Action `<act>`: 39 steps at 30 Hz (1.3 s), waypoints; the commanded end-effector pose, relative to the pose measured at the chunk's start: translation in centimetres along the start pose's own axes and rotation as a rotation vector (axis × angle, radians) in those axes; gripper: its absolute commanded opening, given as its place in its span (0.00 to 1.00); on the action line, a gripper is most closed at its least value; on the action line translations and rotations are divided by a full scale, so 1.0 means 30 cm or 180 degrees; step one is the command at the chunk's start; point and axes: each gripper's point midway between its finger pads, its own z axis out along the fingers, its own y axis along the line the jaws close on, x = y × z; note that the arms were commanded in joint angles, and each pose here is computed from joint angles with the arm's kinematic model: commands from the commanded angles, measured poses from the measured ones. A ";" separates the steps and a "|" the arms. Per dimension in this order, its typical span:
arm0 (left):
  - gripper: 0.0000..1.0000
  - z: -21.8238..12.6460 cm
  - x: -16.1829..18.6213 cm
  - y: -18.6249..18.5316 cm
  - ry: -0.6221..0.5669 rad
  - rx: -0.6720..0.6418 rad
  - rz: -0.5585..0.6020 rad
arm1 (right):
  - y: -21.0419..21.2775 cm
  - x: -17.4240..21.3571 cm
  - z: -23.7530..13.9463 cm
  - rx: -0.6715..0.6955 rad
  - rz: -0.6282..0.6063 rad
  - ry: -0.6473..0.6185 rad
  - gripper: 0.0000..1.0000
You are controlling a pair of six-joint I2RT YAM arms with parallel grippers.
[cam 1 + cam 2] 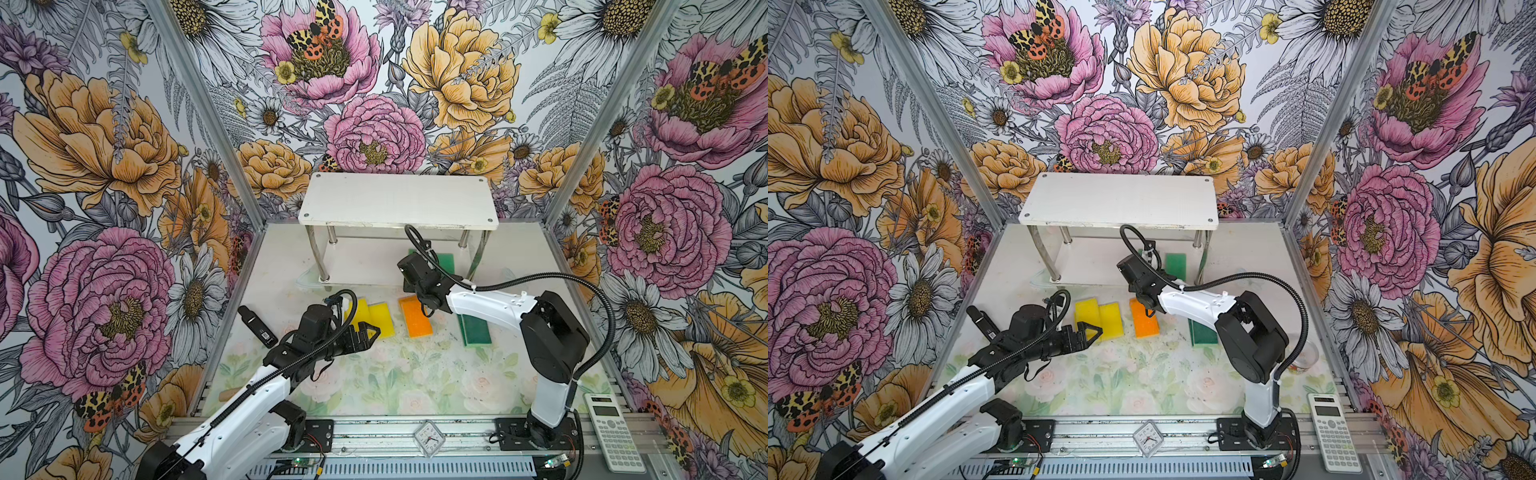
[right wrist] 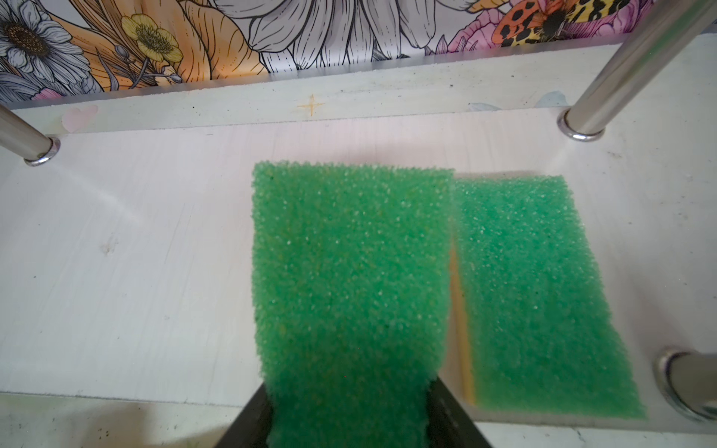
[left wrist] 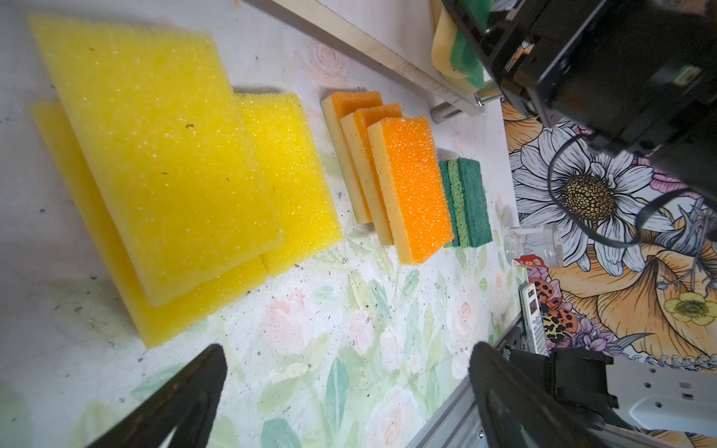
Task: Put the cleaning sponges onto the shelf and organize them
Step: 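Lift the green sponge with the right gripper and carry it to the shelf, then lower the green sponge beside the first one on the lower shelf, open right gripper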
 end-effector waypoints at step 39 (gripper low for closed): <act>0.99 -0.019 -0.024 -0.011 -0.0043 0.0036 0.0048 | -0.034 -0.031 0.130 0.0247 0.0057 -0.0062 0.59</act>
